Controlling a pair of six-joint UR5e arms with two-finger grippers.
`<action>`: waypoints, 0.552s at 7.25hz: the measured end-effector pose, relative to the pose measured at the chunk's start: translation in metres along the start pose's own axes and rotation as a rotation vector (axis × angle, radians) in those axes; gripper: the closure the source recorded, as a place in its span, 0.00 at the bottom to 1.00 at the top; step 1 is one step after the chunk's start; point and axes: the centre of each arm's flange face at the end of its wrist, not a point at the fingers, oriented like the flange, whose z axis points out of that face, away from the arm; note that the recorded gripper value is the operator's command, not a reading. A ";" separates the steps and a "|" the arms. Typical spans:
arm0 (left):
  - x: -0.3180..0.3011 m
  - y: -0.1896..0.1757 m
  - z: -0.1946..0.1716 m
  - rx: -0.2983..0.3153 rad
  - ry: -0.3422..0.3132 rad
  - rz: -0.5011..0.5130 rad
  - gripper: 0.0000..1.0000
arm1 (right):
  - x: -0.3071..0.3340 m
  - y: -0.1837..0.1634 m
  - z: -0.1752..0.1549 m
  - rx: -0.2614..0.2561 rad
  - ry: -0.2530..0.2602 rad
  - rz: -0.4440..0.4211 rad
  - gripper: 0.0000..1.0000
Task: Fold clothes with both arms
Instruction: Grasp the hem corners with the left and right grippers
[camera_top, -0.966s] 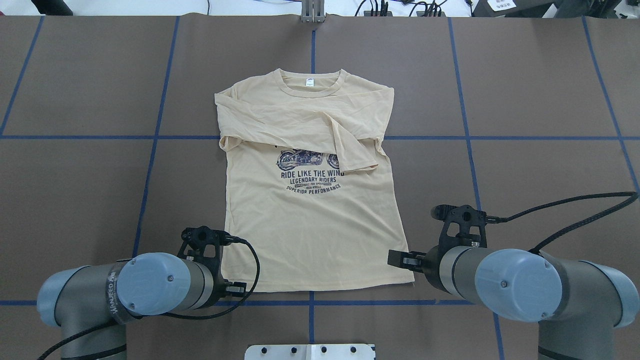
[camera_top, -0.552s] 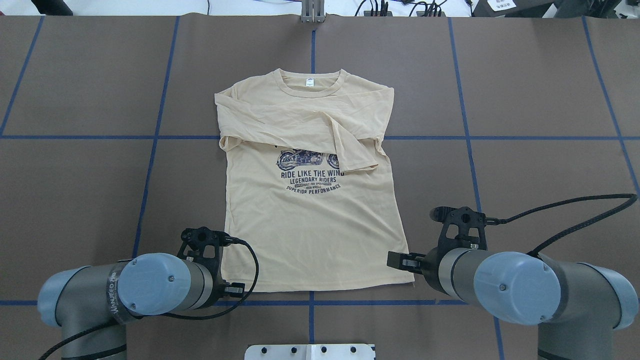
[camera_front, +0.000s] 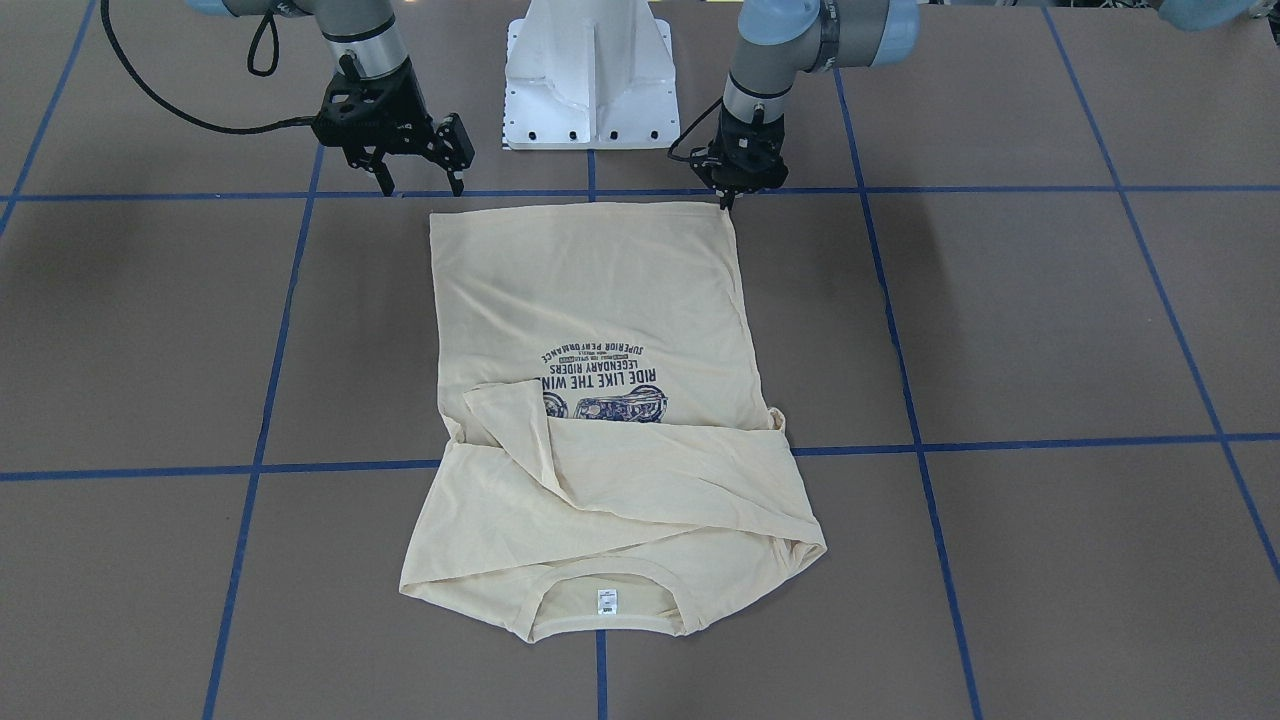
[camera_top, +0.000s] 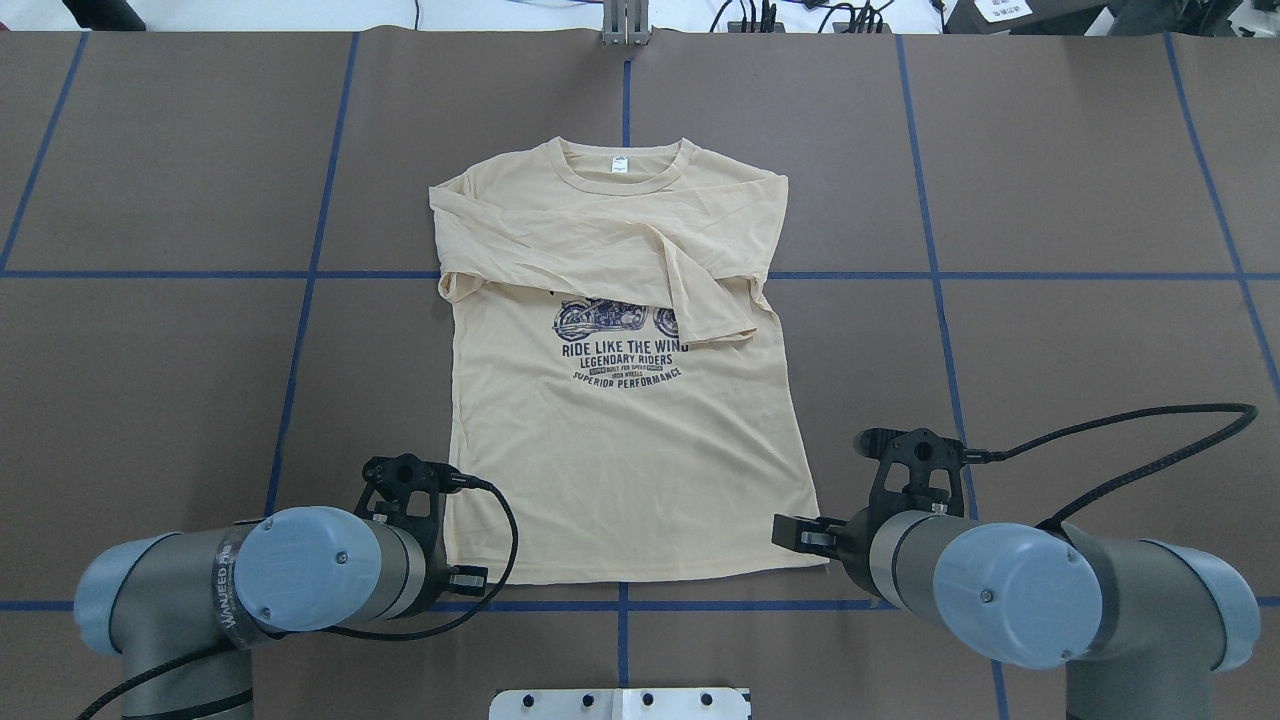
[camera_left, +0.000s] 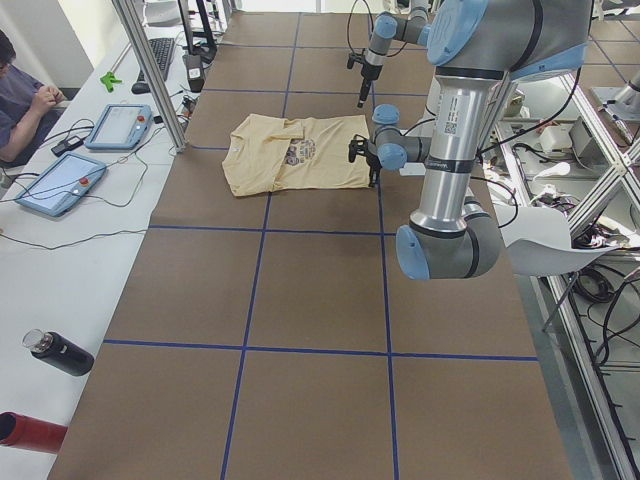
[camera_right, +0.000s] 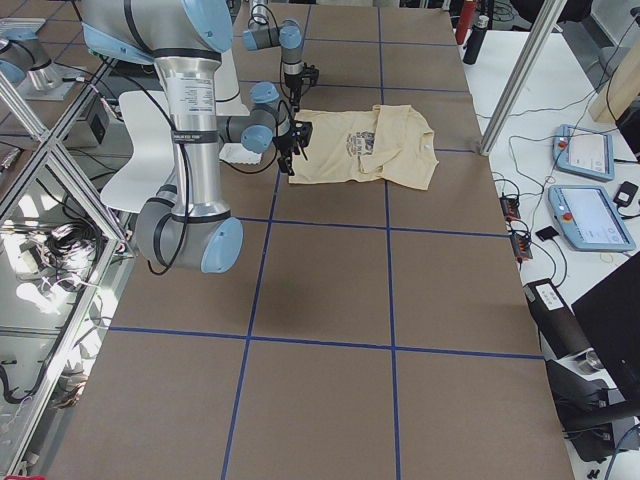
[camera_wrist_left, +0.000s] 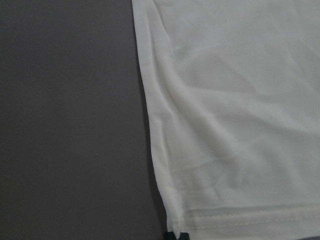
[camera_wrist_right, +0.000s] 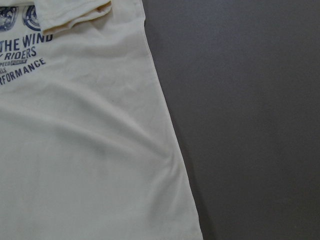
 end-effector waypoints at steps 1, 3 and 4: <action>0.001 0.000 -0.001 0.000 0.002 0.000 1.00 | 0.001 0.012 0.010 0.015 0.015 0.005 0.49; 0.002 0.000 -0.002 0.000 0.005 0.000 1.00 | 0.002 0.026 0.023 0.037 0.031 -0.002 0.53; 0.003 0.000 -0.002 0.000 0.007 0.000 1.00 | 0.003 0.028 0.026 0.040 0.037 -0.007 0.53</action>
